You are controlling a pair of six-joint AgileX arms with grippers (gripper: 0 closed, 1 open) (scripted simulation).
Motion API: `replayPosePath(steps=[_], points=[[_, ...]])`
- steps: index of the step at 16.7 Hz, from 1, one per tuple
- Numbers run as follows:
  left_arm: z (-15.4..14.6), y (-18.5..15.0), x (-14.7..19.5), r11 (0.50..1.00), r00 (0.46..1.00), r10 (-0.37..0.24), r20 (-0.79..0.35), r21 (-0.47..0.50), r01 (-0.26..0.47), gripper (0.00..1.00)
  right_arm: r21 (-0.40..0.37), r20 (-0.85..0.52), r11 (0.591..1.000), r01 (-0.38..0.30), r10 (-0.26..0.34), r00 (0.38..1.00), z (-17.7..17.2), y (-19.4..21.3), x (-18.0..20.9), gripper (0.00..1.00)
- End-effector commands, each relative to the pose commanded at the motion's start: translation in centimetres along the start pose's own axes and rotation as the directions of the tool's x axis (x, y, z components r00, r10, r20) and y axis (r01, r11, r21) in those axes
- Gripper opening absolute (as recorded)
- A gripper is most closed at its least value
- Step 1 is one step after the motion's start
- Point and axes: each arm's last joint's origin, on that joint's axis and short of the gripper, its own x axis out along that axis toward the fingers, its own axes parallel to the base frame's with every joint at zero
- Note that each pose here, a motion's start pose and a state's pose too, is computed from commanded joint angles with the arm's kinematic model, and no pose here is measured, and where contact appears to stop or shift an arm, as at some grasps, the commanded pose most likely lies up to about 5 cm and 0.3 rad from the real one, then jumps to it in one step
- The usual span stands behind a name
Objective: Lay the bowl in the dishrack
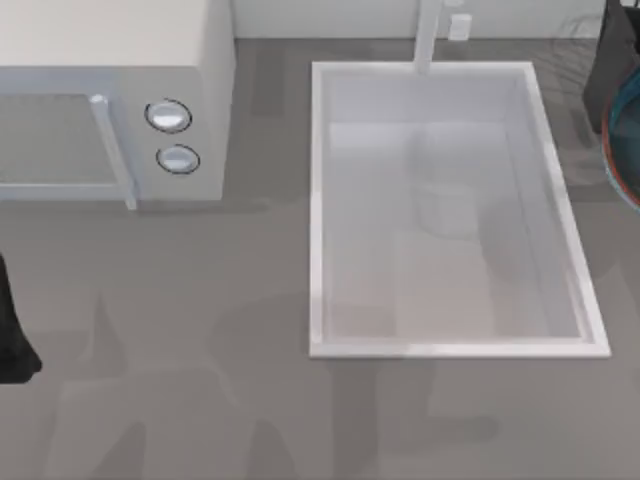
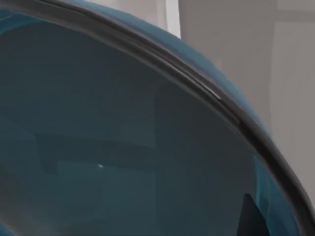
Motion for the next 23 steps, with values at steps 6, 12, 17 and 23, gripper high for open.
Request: replayPosePath(steps=[6,12,17,23], points=[[0.0,0.0,0.0,1.000,1.000,0.000,0.000,0.000,0.000,1.00,0.007,0.533,0.995,-0.097,0.078,0.842,1.2,-6.0,-3.4,0.00],[0.0,0.0,0.0,1.000,1.000,0.000,0.000,0.000,0.000,1.00,-0.110,0.864,0.993,0.045,0.073,0.498,-1.1,-9.5,-9.2,0.00],[0.0,0.0,0.0,1.000,1.000,0.000,0.000,0.000,0.000,1.00,-0.136,0.913,0.983,0.122,0.077,0.401,-2.4,-9.9,-11.0,0.00],[0.0,0.0,0.0,1.000,1.000,0.000,0.000,0.000,0.000,1.00,-0.140,0.911,0.983,0.117,0.082,0.404,-1.4,-10.2,-10.3,0.00]])
